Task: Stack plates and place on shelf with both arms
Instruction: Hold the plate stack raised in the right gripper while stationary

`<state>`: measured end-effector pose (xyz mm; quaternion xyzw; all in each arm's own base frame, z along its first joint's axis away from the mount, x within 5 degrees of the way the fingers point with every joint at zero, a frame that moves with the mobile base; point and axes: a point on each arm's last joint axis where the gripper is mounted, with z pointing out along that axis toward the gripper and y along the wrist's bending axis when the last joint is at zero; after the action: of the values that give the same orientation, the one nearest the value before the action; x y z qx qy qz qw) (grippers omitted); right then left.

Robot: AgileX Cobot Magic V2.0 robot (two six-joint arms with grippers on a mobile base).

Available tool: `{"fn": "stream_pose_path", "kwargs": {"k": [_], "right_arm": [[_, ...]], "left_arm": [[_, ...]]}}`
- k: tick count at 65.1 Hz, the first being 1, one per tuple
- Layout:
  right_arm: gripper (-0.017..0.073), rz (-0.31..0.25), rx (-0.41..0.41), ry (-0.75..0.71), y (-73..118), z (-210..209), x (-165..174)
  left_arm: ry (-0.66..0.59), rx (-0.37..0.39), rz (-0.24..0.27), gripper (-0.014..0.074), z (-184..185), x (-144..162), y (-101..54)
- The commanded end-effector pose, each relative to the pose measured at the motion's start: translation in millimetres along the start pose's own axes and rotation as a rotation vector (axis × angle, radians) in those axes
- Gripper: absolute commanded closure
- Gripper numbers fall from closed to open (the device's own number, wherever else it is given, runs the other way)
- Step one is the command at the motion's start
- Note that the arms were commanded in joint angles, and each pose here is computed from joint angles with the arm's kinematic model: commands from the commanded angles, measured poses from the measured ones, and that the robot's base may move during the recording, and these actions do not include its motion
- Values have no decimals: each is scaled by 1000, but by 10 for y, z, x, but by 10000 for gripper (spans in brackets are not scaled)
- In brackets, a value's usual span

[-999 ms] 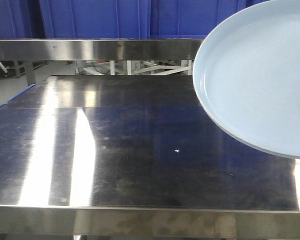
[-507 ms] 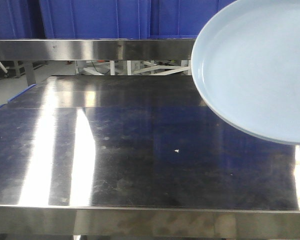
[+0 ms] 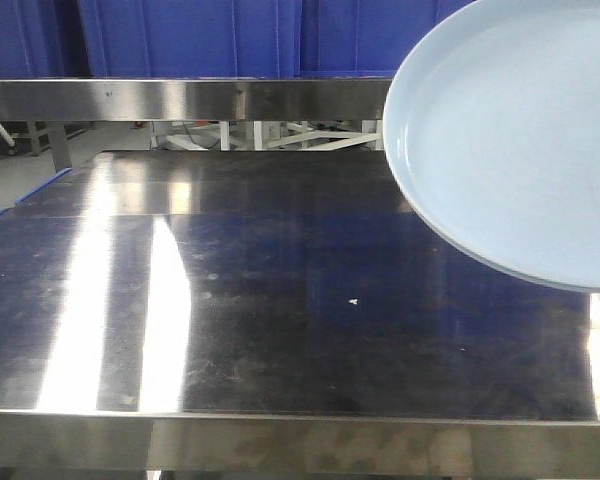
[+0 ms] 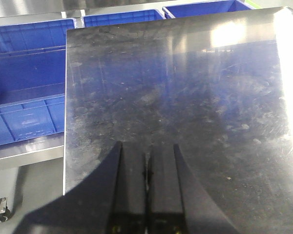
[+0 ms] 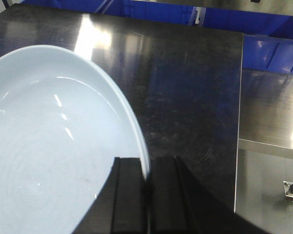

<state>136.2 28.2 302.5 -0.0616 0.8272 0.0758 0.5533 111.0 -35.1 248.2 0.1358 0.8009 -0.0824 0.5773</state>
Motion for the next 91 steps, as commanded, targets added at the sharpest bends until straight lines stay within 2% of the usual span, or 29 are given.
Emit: {"fn": "stream_pose_path", "kwargs": {"k": [1, 33, 91], "right_arm": [[510, -3, 4, -123, -2, -59, -176], [510, -2, 6, -103, -13, 6, -19], [510, -2, 6, -126, -13, 4, -41]], "left_arm": [[-112, -13, -4, 494, -21, -176, 14], [-112, -13, -4, 494, -21, -176, 14], [-112, -13, -4, 494, -21, -176, 14]]}}
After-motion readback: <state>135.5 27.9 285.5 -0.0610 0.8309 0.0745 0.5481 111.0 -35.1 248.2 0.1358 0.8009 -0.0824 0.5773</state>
